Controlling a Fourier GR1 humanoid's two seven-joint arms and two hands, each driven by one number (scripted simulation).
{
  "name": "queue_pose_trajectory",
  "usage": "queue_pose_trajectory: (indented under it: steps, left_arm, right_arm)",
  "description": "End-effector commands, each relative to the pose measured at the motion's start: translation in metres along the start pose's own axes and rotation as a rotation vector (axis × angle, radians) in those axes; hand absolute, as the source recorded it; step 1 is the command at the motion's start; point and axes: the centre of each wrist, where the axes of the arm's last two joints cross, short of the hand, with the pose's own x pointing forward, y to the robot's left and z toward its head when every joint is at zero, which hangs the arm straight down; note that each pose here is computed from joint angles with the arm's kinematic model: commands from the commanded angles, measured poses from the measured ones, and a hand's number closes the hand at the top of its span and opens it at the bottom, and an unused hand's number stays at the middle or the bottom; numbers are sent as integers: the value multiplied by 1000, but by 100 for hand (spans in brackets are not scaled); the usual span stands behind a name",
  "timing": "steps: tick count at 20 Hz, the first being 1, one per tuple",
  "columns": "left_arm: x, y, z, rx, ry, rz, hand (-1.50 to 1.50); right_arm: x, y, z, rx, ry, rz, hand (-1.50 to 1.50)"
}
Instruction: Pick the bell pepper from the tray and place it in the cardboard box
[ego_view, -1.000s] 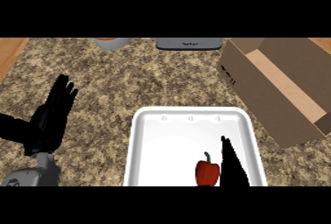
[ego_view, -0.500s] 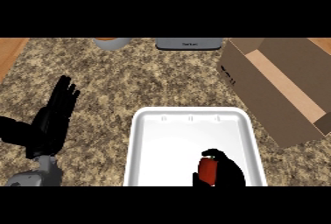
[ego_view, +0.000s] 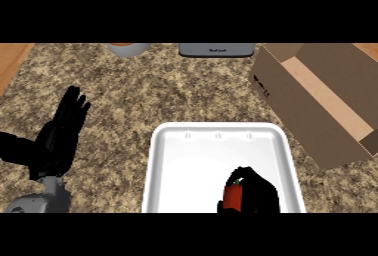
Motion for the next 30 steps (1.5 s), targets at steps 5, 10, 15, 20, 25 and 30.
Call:
queue_pose_trajectory:
  steps: [5,10,15,20,25,30]
  left_arm:
    - [11,-21,-11,-55,-14,4,0]
    - [5,6,4,-14,3,-6,0]
    - [-5,-13,-3,-14,-5,-9,0]
    - [0,-14,6,-6,-13,2,0]
    - [11,-2,0,10,0,-1,0]
    - [10,0,-3,17,-18,-7,0]
  right_arm:
    - [48,19,19,157,-714,408,150]
    - [86,-4,26,157,-910,422,150]
    - [118,-48,57,76,-999,390,150]
    - [111,-82,62,-64,-844,117,150]
    - [119,-132,42,-261,-726,38,150]
    - [119,-169,22,-336,-616,-5,150]
